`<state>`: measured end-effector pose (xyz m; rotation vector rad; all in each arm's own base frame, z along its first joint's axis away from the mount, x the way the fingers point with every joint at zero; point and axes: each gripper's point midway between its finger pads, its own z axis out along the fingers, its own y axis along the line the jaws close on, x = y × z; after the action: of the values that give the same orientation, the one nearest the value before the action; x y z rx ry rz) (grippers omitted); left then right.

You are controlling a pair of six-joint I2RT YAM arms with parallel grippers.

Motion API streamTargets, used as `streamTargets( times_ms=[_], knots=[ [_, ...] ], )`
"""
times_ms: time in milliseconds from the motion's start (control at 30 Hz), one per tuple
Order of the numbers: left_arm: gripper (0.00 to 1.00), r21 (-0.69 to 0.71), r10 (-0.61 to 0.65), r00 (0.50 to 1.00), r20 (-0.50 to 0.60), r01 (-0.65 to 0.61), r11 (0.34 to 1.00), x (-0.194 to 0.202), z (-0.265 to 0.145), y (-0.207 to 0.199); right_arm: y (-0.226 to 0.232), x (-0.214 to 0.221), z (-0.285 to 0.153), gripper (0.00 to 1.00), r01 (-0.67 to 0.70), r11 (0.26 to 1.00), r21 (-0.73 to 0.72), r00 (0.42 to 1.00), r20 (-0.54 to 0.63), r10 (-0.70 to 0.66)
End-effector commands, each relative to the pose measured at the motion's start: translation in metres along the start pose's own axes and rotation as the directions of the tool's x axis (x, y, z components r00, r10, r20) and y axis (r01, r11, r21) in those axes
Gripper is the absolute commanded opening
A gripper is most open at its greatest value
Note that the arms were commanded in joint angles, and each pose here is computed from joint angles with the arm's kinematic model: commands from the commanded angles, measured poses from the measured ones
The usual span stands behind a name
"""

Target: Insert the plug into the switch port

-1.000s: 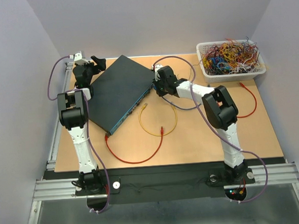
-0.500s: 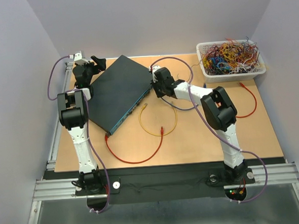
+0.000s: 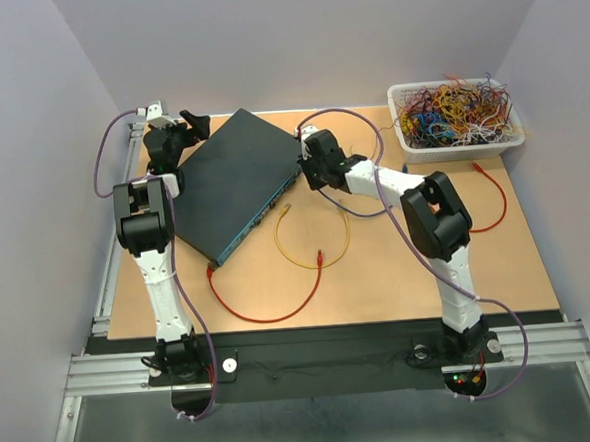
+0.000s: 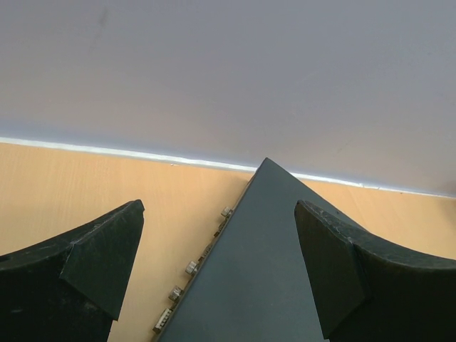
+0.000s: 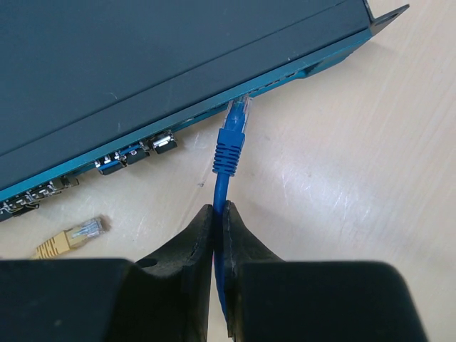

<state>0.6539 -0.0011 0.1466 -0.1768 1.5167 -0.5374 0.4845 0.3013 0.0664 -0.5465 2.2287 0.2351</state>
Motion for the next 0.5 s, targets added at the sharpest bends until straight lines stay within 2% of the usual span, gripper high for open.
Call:
streamTargets(
  times_ms=[0,233,467],
  knots=[
    [0.99,0.058,0.031,0.996,0.083,-0.036,0.998,-0.036,0.005,-0.014,0.008,-0.039,-0.027,0.0,-0.003,1.0,-0.018,0.995,0.103,0.005],
    [0.99,0.062,0.031,0.996,0.082,-0.036,0.997,-0.036,0.005,-0.015,0.018,-0.033,-0.023,0.0,-0.003,0.997,-0.074,0.996,0.085,0.01],
    [0.99,0.065,0.025,0.997,0.079,-0.03,0.997,-0.035,0.006,-0.013,0.015,-0.009,-0.011,0.0,-0.018,0.998,-0.052,0.999,0.034,0.02]
  ],
)
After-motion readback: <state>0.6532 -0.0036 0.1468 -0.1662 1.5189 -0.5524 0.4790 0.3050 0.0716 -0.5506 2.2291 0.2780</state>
